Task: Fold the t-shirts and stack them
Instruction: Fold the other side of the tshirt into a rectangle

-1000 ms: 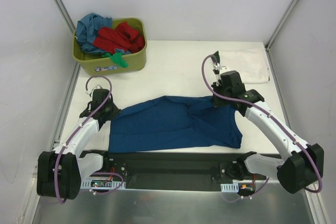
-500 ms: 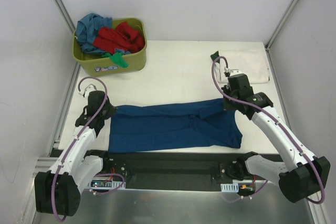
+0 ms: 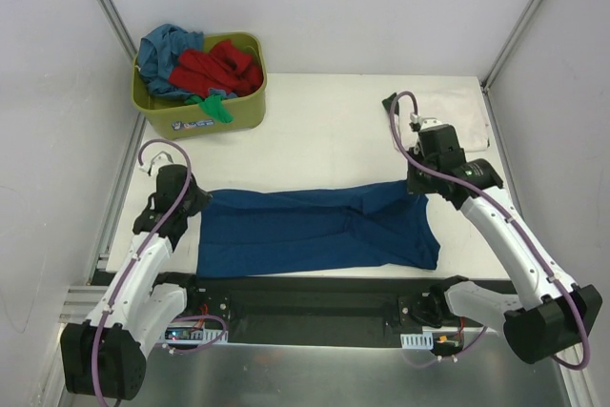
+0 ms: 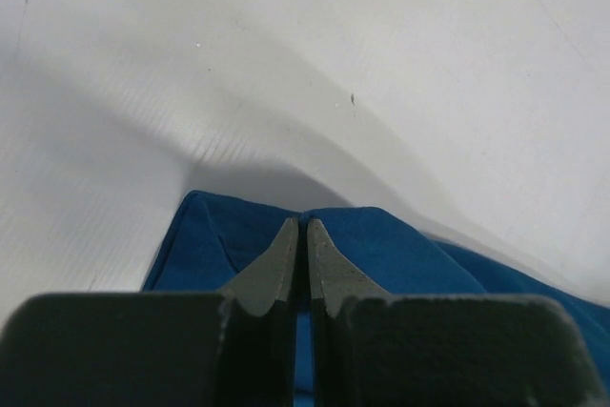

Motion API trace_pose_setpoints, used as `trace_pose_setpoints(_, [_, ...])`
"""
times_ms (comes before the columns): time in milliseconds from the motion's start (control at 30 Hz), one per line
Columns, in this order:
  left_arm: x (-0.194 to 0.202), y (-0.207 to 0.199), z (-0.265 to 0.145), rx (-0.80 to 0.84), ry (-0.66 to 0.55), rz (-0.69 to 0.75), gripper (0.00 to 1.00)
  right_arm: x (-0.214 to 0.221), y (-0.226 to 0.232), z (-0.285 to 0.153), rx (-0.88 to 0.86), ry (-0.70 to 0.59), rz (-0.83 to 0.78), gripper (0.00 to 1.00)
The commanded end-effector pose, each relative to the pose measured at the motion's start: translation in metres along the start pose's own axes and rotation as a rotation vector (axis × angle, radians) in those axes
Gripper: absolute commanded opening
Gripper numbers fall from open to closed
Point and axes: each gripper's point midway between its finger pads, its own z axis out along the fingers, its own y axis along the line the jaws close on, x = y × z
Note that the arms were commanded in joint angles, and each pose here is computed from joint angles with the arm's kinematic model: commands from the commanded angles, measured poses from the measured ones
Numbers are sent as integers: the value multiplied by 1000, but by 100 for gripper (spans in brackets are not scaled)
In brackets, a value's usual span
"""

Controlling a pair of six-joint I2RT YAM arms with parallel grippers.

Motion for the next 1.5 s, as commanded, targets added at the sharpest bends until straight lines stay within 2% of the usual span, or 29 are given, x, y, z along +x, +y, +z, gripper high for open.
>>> trace_pose_setpoints(0, [17, 13, -2, -18, 24, -21, 2, 22, -10, -11, 22, 27, 8, 1])
trace_pose_setpoints(167, [39, 33, 0, -60, 54, -57, 2, 42, -22, -7, 74, 64, 22, 1])
trace_pose_setpoints(367, [61, 48, -1, -88, 100, -76, 4, 76, -15, 6, 45, 177, 47, 2])
trace_pose_setpoints(500, [69, 54, -3, -108, 118, -101, 16, 105, -26, 9, 152, 268, 169, 5])
trace_pose_setpoints(533, [70, 56, -4, -118, 126, -110, 36, 113, -31, 9, 191, 298, 187, 9])
trace_pose_setpoints(567, [70, 56, -6, -123, 128, -116, 44, 124, -36, 5, 233, 340, 199, 11])
trace_pose_setpoints(600, [74, 61, -9, -149, 144, -117, 46, 127, -43, 3, 286, 346, 218, 13])
trace_pose_setpoints(633, [70, 59, -13, -153, 138, -138, 46, 131, -48, 2, 317, 362, 223, 25])
trace_pose_setpoints(700, [70, 55, -19, -144, 152, -144, 65, 136, -56, -3, 369, 378, 214, 45])
trace_pose_setpoints(733, [64, 48, -23, -122, 147, -146, 69, 134, -57, -5, 369, 367, 212, 68])
trace_pose_setpoints(767, [61, 43, -25, -102, 146, -146, 76, 130, -57, -7, 366, 353, 212, 82])
trace_pose_setpoints(833, [54, 27, -34, -42, 158, -146, 83, 123, -56, -10, 350, 328, 201, 99])
trace_pose_setpoints(867, [50, 20, -37, -17, 160, -146, 95, 117, -56, -11, 334, 311, 174, 100])
trace_pose_setpoints(900, [48, 15, -39, 2, 161, -142, 99, 107, -53, -12, 310, 280, 176, 100])
trace_pose_setpoints(967, [39, 3, -45, 40, 157, -135, 99, 92, -43, -8, 240, 224, 166, 97])
trace_pose_setpoints(1067, [26, -10, -45, 50, 157, -111, 99, 68, 2, 2, -18, 141, 188, 97])
trace_pose_setpoints(1100, [30, -15, -42, 52, 197, -100, 99, 69, 28, 4, -165, 165, 184, 97])
trace_pose_setpoints(1133, [28, -23, -41, 69, 205, -89, 99, 53, 42, 9, -242, 109, 190, 97])
trace_pose_setpoints(1200, [37, -40, -33, 103, 250, -40, 99, 51, 64, 20, -338, 140, 207, 97])
trace_pose_setpoints(1267, [45, -52, -20, 111, 289, 6, 99, 44, 75, 30, -365, 149, 198, 97])
trace_pose_setpoints(1300, [49, -64, -20, 133, 309, 41, 99, 51, 80, 43, -346, 204, 166, 97])
trace_pose_setpoints(1467, [73, -75, 3, 96, 410, 140, 99, 51, 93, 75, -275, 288, 64, 97])
